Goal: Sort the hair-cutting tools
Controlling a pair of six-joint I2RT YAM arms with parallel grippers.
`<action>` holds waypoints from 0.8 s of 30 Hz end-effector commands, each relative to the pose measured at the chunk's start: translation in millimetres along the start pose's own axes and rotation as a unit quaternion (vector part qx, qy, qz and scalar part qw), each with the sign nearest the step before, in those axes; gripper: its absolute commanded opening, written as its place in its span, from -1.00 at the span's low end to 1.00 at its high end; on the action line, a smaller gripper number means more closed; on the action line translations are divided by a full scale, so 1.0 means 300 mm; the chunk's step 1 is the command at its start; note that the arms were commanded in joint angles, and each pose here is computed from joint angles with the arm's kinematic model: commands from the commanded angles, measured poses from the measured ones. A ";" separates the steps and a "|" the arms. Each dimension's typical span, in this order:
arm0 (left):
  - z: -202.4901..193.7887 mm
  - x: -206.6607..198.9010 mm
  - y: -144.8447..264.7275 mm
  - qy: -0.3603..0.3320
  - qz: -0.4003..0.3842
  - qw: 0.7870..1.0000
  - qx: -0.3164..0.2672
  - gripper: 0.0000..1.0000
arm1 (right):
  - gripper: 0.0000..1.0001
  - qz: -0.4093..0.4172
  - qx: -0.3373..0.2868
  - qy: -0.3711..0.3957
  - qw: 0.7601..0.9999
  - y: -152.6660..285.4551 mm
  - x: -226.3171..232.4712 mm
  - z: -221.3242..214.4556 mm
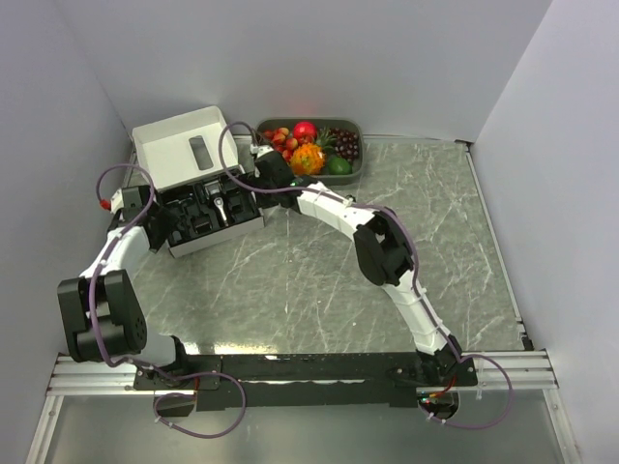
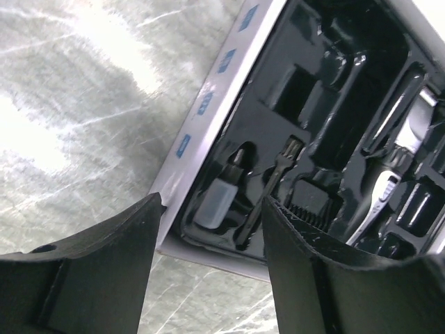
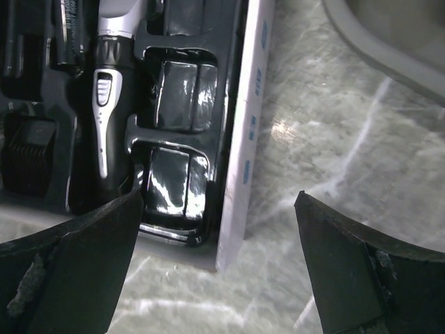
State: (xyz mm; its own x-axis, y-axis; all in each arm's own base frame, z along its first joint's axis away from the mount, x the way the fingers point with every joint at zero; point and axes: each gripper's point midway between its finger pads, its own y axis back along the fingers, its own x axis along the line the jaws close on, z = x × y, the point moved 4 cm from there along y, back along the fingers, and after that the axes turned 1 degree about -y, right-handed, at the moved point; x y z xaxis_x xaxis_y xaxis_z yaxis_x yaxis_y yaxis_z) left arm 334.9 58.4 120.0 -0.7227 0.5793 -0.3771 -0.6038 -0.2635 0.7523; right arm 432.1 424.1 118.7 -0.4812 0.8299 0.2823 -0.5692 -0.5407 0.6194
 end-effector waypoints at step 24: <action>-0.060 0.021 0.180 0.025 -0.015 0.997 -0.067 0.29 | -1.00 -0.065 0.021 0.036 0.997 -0.007 -0.035 -0.161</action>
State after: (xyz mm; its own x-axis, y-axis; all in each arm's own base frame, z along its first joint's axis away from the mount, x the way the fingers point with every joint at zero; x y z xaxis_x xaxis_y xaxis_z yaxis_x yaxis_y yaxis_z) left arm 299.0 29.4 134.9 -0.7052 0.5754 -0.4143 -0.6549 -0.3045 0.6917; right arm 424.9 424.9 81.7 -0.4332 0.8839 0.1764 -0.6451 -0.4408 0.6241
